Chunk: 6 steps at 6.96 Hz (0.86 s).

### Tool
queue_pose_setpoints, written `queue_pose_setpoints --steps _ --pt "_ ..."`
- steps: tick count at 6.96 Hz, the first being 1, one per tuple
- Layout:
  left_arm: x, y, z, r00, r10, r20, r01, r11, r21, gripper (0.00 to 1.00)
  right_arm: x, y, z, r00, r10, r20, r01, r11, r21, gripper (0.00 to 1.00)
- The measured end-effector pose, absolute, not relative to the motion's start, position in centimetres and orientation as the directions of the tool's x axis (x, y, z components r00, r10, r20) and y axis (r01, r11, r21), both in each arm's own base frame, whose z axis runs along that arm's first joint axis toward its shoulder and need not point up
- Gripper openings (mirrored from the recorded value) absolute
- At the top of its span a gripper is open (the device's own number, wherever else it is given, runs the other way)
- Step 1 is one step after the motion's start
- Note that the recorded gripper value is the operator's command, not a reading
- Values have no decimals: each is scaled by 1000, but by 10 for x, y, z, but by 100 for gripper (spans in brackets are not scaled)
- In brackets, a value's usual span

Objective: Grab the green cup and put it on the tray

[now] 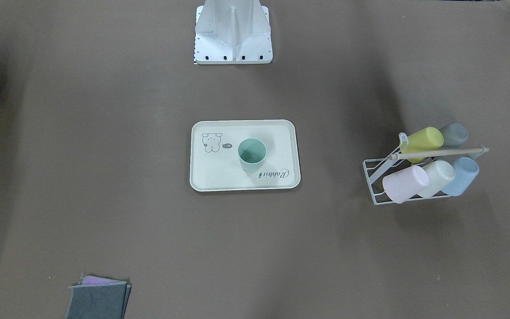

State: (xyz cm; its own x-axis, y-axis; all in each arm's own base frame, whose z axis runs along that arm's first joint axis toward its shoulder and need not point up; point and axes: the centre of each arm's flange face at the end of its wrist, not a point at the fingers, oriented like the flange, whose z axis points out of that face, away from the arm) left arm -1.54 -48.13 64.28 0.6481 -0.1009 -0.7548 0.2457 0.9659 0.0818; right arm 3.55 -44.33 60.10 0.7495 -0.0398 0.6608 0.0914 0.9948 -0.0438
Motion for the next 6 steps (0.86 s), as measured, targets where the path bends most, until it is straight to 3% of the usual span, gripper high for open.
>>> queue_pose_setpoints --steps 6 --pt "-10 -486 606 629 -150 -763 229 973 -2 98 36 -443 601 751 -38 659 89 995 -45 100"
